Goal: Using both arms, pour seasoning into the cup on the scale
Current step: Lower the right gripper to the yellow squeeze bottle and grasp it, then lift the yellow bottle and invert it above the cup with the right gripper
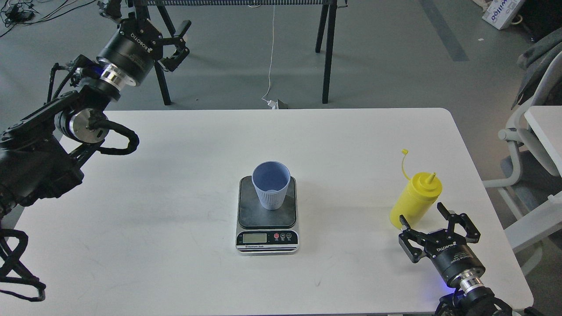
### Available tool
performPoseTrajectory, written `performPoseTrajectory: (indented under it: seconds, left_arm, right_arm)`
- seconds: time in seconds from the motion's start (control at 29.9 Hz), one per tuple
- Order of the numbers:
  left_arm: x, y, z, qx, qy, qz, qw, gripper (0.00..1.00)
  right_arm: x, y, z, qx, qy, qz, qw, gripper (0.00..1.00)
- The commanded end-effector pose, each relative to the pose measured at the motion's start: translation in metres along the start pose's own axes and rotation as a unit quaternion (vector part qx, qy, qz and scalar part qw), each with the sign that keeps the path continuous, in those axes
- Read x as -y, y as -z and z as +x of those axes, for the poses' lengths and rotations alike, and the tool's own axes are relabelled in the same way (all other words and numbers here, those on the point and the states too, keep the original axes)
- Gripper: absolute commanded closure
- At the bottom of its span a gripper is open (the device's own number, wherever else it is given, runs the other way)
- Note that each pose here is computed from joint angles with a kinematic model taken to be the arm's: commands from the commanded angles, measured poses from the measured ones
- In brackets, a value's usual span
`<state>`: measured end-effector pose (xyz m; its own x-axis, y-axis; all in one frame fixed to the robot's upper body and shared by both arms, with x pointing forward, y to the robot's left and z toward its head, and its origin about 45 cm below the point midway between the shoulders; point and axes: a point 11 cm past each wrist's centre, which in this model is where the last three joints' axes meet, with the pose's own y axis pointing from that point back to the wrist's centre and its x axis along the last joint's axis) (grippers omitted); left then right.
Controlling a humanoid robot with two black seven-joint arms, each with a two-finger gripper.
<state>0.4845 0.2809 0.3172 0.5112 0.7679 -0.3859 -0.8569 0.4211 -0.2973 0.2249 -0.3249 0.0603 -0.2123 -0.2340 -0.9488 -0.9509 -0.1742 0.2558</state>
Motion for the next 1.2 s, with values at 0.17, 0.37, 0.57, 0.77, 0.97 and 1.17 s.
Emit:
performPoseTrajectory:
  seconds: [0.17,0.37,0.57,0.77,0.97,1.17]
  left_arm:
    - [0.000,0.000,0.000,0.000,0.000,0.000,1.000,0.00]
    - [0.000,0.000,-0.001,-0.001,0.001,0.000,1.000,0.00]
    - [0.000,0.000,-0.001,-0.001,0.001,0.000,1.000,0.00]
    - [0.000,0.000,-0.001,-0.001,0.001,0.000,1.000,0.00]
    - [0.000,0.000,-0.001,-0.001,0.001,-0.002,1.000,0.00]
    - [0.000,-0.001,-0.001,-0.001,0.001,-0.003,1.000,0.00]
  right_arm:
    - [0.026,-0.002,-0.008,0.009,0.012,0.006,1.000,0.06]
    - [0.042,-0.006,-0.016,0.014,0.024,0.008,1.000,0.06]
    - [0.054,-0.011,-0.026,0.018,0.038,0.007,0.999,0.08]
    - [0.059,-0.011,-0.032,0.017,0.047,0.006,0.999,0.29]
    - [0.060,-0.010,-0.035,0.016,0.050,0.005,0.999,0.37]
    - [0.061,-0.011,-0.036,0.015,0.051,0.004,0.999,0.51]
